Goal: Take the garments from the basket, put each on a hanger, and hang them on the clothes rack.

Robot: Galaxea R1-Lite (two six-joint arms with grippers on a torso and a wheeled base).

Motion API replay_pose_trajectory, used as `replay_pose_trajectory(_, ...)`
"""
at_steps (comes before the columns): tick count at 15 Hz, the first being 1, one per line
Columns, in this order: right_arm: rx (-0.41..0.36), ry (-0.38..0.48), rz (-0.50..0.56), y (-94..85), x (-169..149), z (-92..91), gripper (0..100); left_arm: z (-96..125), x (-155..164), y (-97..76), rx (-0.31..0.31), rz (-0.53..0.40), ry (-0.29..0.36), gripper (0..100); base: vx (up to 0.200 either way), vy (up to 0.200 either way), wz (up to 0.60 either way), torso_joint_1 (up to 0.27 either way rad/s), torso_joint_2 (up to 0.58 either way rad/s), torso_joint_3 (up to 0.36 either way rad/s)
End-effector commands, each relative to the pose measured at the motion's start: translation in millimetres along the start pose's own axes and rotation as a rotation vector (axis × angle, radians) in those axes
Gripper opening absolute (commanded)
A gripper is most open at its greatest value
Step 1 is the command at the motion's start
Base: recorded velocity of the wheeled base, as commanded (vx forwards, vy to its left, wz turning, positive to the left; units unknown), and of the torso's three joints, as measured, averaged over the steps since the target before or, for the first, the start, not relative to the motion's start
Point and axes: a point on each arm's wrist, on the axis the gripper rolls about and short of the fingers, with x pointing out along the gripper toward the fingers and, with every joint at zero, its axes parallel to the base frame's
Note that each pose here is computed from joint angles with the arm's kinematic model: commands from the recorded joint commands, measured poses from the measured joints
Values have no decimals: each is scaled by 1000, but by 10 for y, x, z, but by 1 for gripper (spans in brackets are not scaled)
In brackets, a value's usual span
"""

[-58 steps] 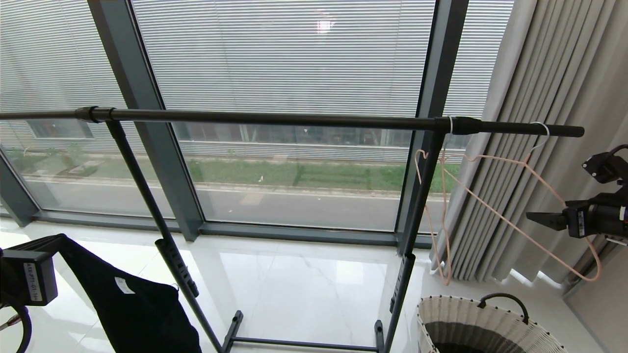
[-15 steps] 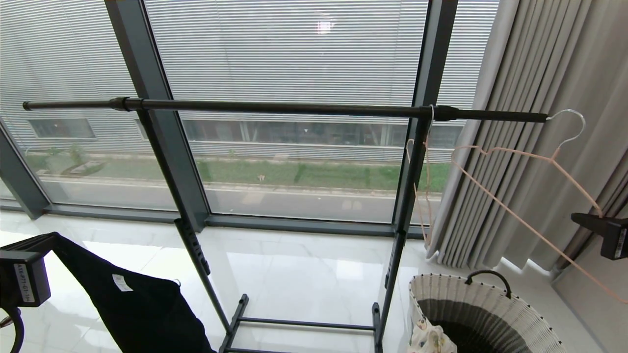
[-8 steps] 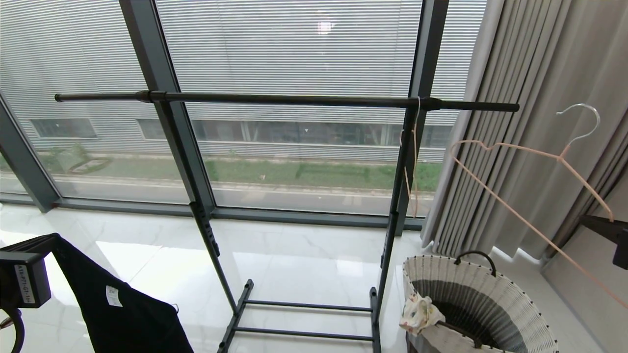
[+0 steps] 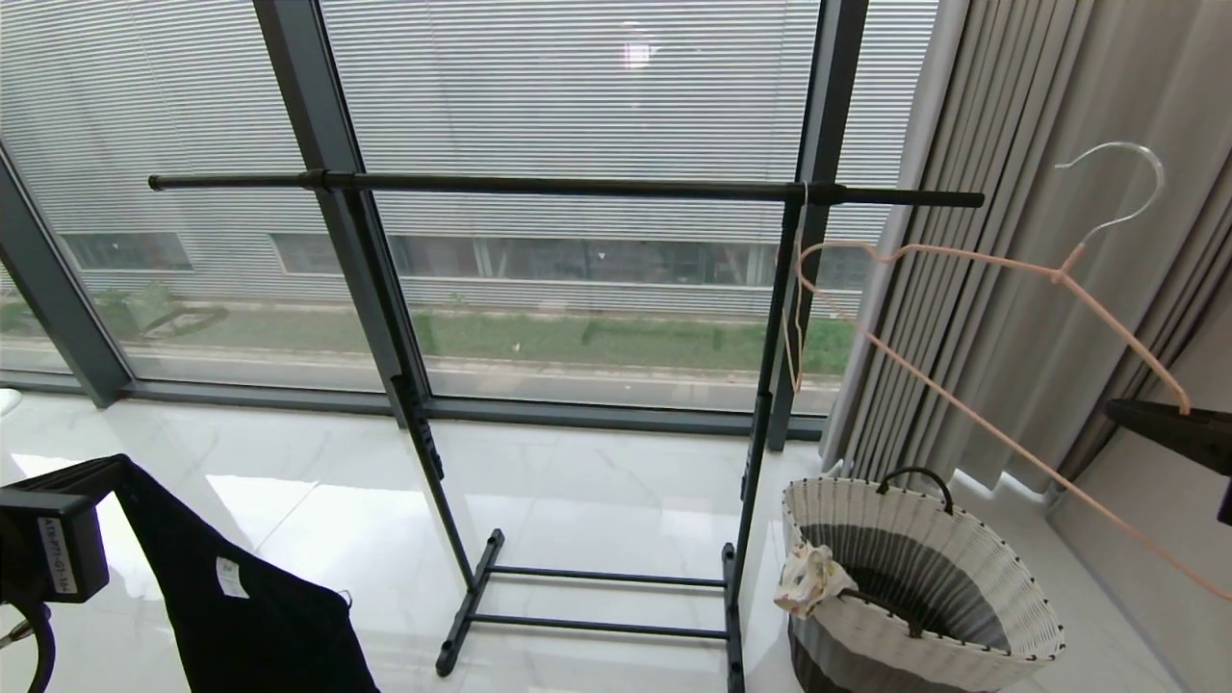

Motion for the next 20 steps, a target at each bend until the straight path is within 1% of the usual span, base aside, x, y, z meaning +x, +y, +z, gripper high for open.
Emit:
replay_pose_trajectory(1, -24, 13, 133, 254, -47, 3, 0, 125, 62, -56, 6, -49, -19, 0, 0, 0, 0, 0, 0, 0)
replay_pose_trajectory(2, -24, 51, 196, 360, -65, -63, 0, 246, 119, -87, -14, -73, -33, 0, 0, 0, 0, 0, 0, 0)
replay_pose_trajectory(3, -24, 84, 254, 450, -80, -139, 0, 398, 196, -139, -55, -103, -49, 0, 0, 0, 0, 0, 0, 0)
replay_pose_trajectory(4, -25, 112, 309, 526, -92, -241, 0, 552, 286, -231, -101, -132, -58, 0, 0, 0, 0, 0, 0, 0)
replay_pose_trajectory(6, -30, 151, 386, 629, -123, -388, 0, 752, 466, -471, -182, -115, -57, 0, 0, 0, 0, 0, 0, 0)
replay_pose_trajectory(7, -32, 160, 403, 650, -132, -420, 0, 783, 523, -555, -202, -105, -59, 0, 0, 0, 0, 0, 0, 0)
replay_pose_trajectory(8, -37, 173, 437, 691, -146, -467, 0, 817, 656, -777, -221, -93, -58, 0, 0, 0, 0, 0, 0, 0)
replay_pose_trajectory(10, -44, 174, 461, 718, -146, -464, 0, 787, 744, -1002, -210, -120, -49, 0, 0, 0, 0, 0, 0, 0)
replay_pose_trajectory(12, -48, 181, 480, 737, -124, -460, 0, 752, 834, -1281, -194, -183, -40, 0, 0, 0, 0, 0, 0, 0)
replay_pose_trajectory(13, -48, 189, 490, 748, -98, -460, 0, 759, 884, -1364, -190, -195, -42, 0, 0, 0, 0, 0, 0, 0)
replay_pose_trajectory(16, -60, 204, 519, 778, -3, -433, 0, 834, 1002, -1534, -194, -210, -46, 0, 0, 0, 0, 0, 0, 0)
replay_pose_trajectory(17, -67, 207, 520, 776, 27, -426, 0, 846, 1013, -1555, -197, -213, -47, 0, 0, 0, 0, 0, 0, 0)
replay_pose_trajectory(18, -77, 213, 522, 772, 121, -394, 0, 861, 1034, -1607, -197, -222, -47, 0, 0, 0, 0, 0, 0, 0)
replay_pose_trajectory(20, -80, 204, 522, 765, 284, -344, 0, 849, 1044, -1626, -190, -224, -42, 0, 0, 0, 0, 0, 0, 0)
